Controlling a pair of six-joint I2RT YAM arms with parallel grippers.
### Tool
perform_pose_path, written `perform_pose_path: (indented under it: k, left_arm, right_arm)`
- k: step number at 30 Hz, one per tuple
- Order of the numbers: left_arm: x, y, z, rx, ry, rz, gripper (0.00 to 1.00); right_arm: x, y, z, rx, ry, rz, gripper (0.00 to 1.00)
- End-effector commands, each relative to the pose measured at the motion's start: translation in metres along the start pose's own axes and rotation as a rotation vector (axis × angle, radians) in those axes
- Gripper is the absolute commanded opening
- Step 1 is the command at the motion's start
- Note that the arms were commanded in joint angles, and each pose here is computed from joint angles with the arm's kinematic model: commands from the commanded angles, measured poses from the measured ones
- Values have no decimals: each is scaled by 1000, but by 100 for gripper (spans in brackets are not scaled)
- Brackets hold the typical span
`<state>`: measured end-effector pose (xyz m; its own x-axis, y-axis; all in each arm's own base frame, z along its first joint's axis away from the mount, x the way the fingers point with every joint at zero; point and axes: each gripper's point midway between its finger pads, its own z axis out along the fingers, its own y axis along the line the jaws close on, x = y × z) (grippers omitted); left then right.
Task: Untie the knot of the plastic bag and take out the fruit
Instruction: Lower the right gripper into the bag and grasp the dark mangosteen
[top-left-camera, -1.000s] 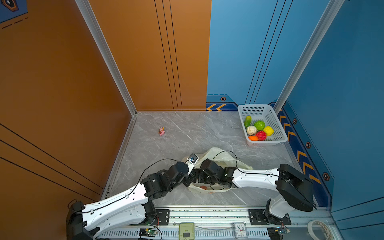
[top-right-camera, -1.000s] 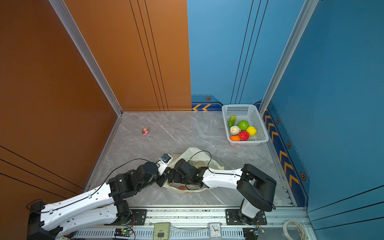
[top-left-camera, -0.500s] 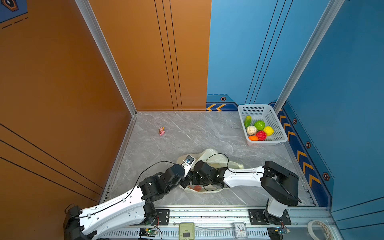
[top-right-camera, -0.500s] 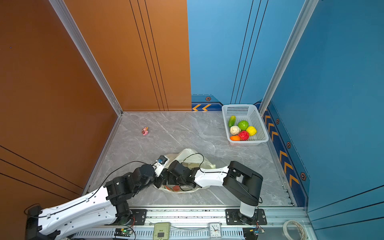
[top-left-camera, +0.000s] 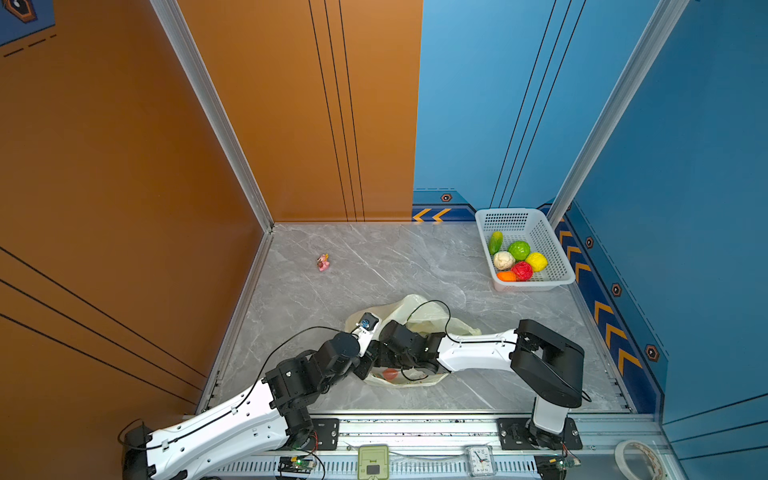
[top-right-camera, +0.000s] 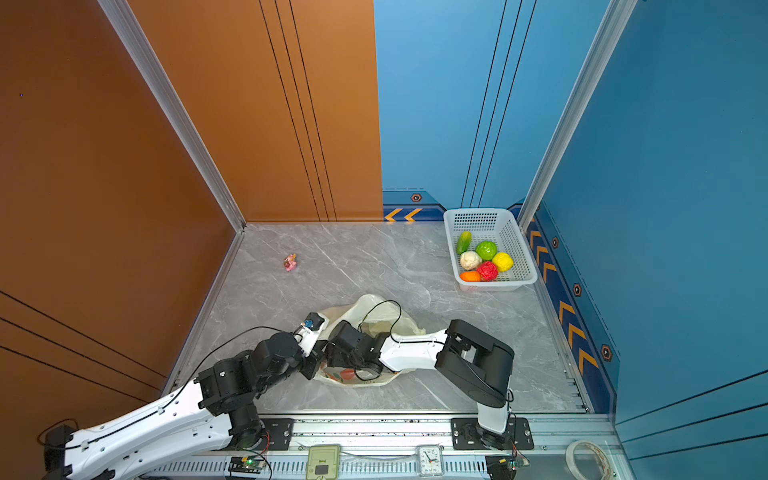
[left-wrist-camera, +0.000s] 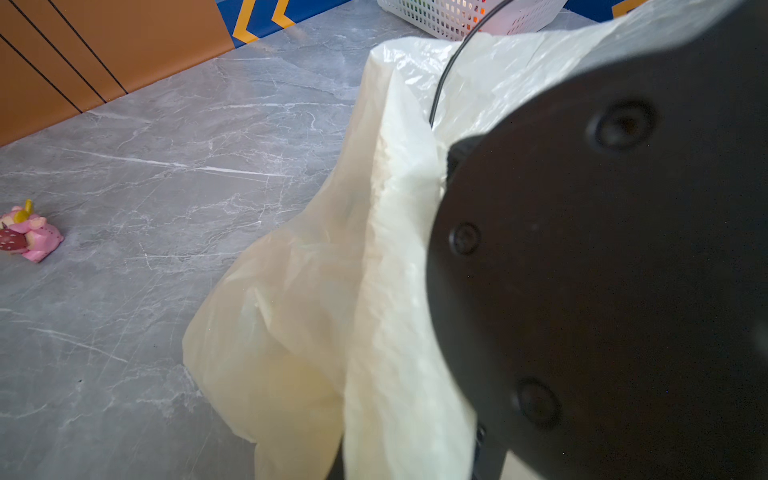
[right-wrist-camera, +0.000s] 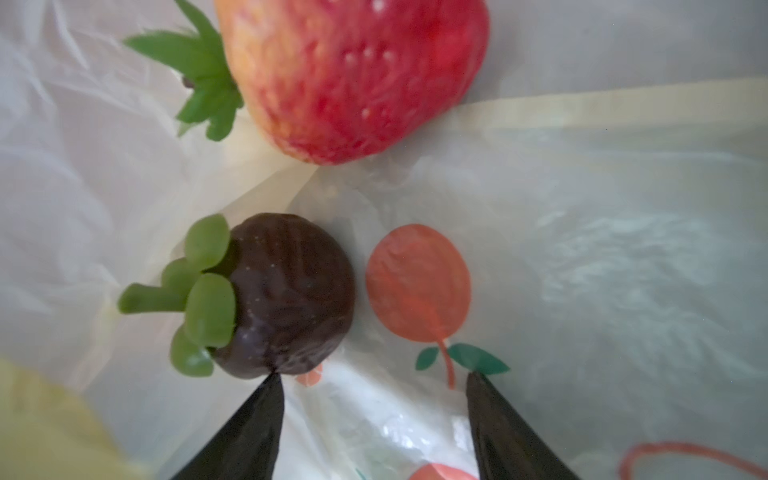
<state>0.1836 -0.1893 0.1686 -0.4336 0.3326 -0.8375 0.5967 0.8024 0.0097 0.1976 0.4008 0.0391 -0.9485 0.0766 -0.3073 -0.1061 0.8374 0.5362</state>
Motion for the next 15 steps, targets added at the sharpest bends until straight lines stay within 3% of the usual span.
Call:
perform_pose_path:
  k: [1,7,10,15]
  left_arm:
    - [20,-1,1,17,61,-11,0]
    - [26,-3,0,15,92,5,0]
    - [24,-1,-1,-2,88,9,0]
    - [4,5,-2,-38,6,22,0]
  right_arm:
    - [-9,-39,-15,131,-52,33,63]
    - [-21,-53,-31,136,-85,68,62]
    - [-25,-28,-31,3,-87,39,71]
    - [-17,17,-23,-221,-62,-6,77]
